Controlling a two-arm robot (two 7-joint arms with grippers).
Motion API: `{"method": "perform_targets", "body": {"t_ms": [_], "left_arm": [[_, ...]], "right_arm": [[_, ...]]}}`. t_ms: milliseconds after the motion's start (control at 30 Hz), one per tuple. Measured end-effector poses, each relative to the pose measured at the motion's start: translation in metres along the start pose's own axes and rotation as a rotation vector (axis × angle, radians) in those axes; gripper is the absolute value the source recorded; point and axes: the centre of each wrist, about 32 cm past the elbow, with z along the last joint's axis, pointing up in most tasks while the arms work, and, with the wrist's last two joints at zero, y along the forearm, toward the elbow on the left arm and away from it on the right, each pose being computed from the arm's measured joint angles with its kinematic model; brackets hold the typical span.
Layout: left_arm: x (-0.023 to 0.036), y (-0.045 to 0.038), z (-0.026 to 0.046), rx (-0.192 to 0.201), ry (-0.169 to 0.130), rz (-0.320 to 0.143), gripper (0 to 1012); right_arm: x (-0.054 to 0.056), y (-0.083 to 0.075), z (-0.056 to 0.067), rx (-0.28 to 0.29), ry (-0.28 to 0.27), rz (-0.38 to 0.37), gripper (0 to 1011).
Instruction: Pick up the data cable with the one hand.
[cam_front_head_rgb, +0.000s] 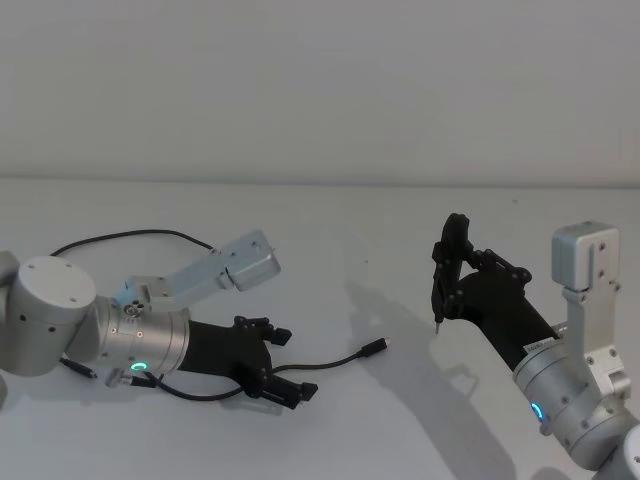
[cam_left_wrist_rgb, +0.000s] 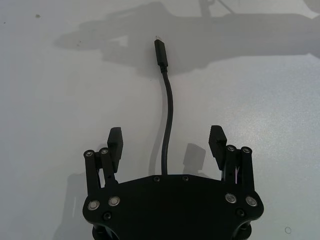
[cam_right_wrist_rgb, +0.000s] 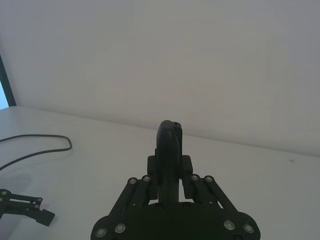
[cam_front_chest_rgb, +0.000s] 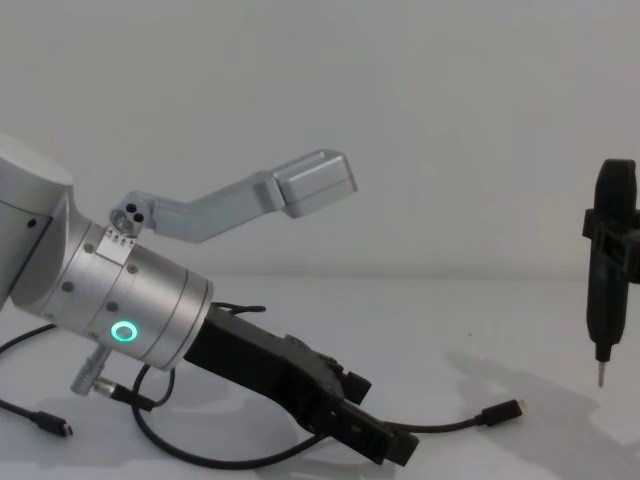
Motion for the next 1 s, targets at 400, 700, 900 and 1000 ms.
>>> {"method": "perform_targets", "body": {"t_ms": [400, 700, 900, 1000], "left_arm": [[-0.0011, -0.0022, 0.0009, 0.009, 0.022, -0.003, 1001], [-0.0025, -0.0042, 0.0007, 0.011, 0.05, -0.005, 1001], [-0.0033, -0.005, 0.0005, 0.013, 0.065, -0.009, 962], [-0.0036, -0.0053, 0.0004, 0.013, 0.068, -0.009, 912]], "right_arm": [[0.0, 0.0, 0.0, 0.0, 0.0, 0.0, 274], [0.0, 0.0, 0.0, 0.0, 0.0, 0.0, 275], [0.0, 0.0, 0.0, 0.0, 0.0, 0.0, 274], [0.0, 0.0, 0.0, 0.0, 0.0, 0.0, 275]]}}
